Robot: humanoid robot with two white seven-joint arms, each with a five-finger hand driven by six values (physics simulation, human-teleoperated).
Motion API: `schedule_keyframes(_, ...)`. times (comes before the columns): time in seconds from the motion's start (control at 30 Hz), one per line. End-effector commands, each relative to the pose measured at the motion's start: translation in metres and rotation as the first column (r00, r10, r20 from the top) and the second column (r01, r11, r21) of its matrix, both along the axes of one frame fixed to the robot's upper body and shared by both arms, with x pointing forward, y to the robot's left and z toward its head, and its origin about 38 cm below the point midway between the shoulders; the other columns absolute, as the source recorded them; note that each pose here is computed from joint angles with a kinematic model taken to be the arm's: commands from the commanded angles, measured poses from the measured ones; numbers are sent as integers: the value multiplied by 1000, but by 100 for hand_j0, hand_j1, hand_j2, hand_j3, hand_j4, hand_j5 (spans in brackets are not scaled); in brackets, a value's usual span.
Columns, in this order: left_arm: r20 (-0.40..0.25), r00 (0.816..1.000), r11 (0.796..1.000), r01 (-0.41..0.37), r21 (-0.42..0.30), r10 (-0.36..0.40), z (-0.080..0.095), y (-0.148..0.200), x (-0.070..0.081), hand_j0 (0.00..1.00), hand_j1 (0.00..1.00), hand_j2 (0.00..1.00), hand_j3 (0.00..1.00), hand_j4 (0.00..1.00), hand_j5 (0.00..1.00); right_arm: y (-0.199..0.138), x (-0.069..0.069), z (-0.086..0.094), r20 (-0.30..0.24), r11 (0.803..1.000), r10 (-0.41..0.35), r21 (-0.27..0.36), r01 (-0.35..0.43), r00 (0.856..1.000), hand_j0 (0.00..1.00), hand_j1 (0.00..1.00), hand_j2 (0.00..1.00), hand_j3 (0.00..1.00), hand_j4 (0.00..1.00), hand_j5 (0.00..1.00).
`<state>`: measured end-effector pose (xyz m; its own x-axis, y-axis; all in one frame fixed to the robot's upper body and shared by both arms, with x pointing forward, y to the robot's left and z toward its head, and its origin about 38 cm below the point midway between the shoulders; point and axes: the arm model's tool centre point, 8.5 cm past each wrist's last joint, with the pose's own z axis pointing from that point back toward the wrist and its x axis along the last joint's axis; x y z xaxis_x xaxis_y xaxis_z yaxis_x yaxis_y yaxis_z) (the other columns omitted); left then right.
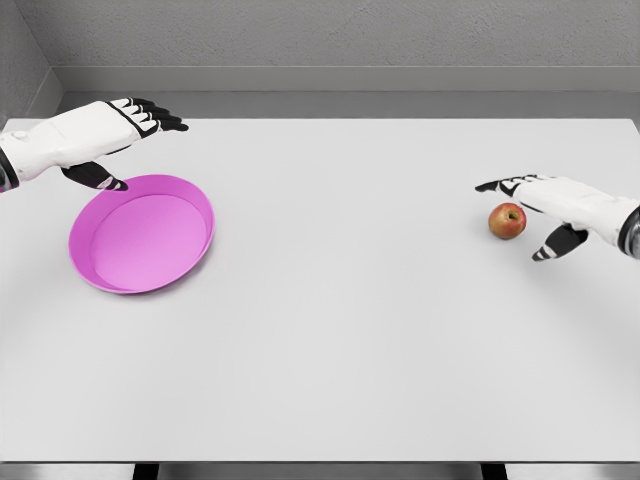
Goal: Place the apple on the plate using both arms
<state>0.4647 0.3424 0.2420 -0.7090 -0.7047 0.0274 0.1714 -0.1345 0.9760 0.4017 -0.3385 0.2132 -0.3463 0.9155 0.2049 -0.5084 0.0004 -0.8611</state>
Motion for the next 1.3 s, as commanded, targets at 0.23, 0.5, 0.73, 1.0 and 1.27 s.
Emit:
schedule_keyframes(0.23,-3,1000,1000,-2,-7,2,-1,0,0,100,100,100,100,100,100,20,21,-20,-116,997,-77,-29,74,990,100,100,100,100,100,100)
schedule_keyframes(0.5,-3,1000,1000,-3,-5,3,0,1,0,100,100,100,100,100,100,4,35,-25,-127,990,-138,-35,134,982,100,100,100,100,100,100)
schedule_keyframes(0.73,-3,1000,1000,-1,-4,1,-1,0,-1,100,100,100,100,100,100,12,40,-35,-150,991,-129,-49,123,980,100,100,100,100,100,100)
schedule_keyframes(1.0,0,1000,1000,-2,-4,2,0,1,0,100,100,100,100,100,100,8,40,-41,-164,990,-138,-59,130,977,100,100,100,100,100,100)
schedule_keyframes(1.27,-2,1000,1000,-2,-4,2,0,1,-1,100,100,100,100,100,100,17,54,-42,-169,988,-147,-69,137,975,100,100,100,100,100,100)
